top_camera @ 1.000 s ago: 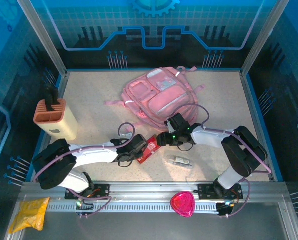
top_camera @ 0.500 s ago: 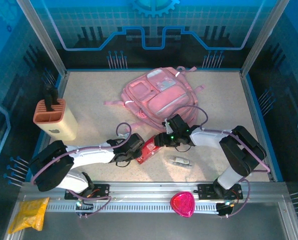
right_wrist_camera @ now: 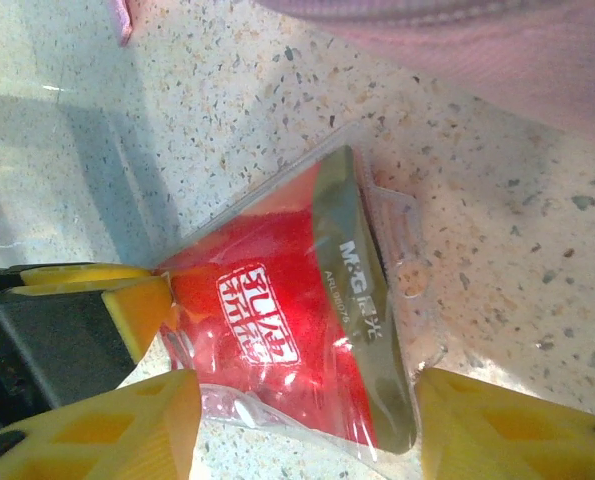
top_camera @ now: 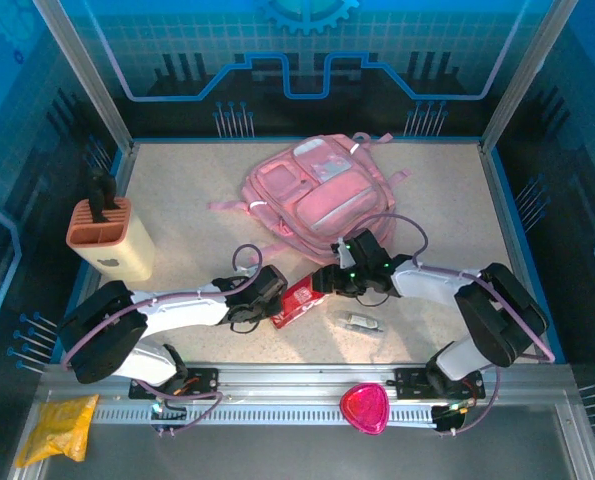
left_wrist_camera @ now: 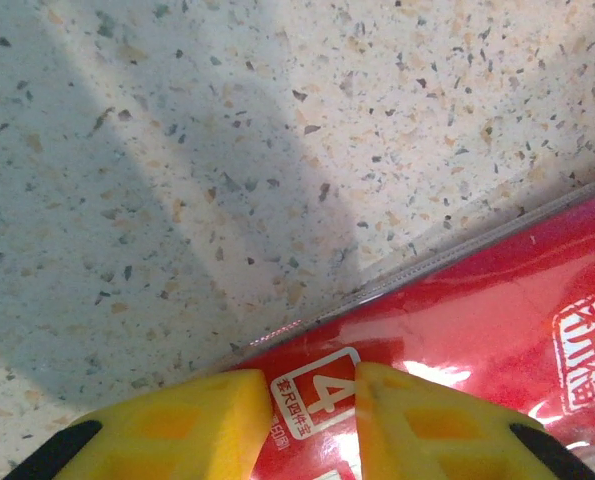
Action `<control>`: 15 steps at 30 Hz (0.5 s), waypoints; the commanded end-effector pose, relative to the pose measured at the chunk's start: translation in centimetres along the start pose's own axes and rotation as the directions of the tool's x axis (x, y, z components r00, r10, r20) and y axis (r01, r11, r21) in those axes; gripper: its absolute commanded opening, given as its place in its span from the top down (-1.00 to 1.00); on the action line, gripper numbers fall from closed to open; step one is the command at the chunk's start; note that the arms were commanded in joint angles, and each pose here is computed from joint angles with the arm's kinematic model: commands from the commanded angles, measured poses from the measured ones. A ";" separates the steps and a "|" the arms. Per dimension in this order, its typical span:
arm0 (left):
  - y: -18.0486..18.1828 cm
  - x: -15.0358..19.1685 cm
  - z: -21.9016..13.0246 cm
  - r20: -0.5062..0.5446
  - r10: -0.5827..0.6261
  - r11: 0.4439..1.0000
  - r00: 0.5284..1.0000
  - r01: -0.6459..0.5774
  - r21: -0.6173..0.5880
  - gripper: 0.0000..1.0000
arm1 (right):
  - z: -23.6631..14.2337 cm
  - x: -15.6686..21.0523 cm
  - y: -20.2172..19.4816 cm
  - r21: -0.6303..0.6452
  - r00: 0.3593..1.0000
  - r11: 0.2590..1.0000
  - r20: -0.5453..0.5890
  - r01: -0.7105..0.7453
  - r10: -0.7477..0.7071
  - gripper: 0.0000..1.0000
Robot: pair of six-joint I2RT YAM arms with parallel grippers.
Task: Pack the student bag
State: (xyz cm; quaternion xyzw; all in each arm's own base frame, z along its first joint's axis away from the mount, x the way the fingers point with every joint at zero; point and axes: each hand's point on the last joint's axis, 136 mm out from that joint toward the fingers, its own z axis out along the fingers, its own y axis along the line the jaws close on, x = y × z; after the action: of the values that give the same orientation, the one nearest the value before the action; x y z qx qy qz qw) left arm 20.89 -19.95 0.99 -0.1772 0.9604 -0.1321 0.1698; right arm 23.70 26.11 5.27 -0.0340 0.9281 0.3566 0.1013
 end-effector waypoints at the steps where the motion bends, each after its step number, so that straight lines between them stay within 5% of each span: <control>1: 5.3 2.1 2.6 -0.068 0.006 0.988 0.998 -0.017 -0.156 0.39 | -0.7 0.7 -0.3 0.004 0.999 1.000 -0.030 0.012 -0.012 -0.18; 15: 6.1 2.3 2.6 -0.078 -0.005 0.987 0.997 -0.008 -0.163 0.47 | 0.4 1.6 -3.7 0.120 0.999 0.993 -0.048 0.008 -0.002 -0.31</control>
State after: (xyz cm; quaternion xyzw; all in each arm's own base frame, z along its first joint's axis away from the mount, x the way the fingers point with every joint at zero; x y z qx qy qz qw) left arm 21.02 -19.73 0.77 -0.1815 0.9588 -0.1348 0.1719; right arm 23.27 24.77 3.05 -0.0365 0.9427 0.3200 0.0874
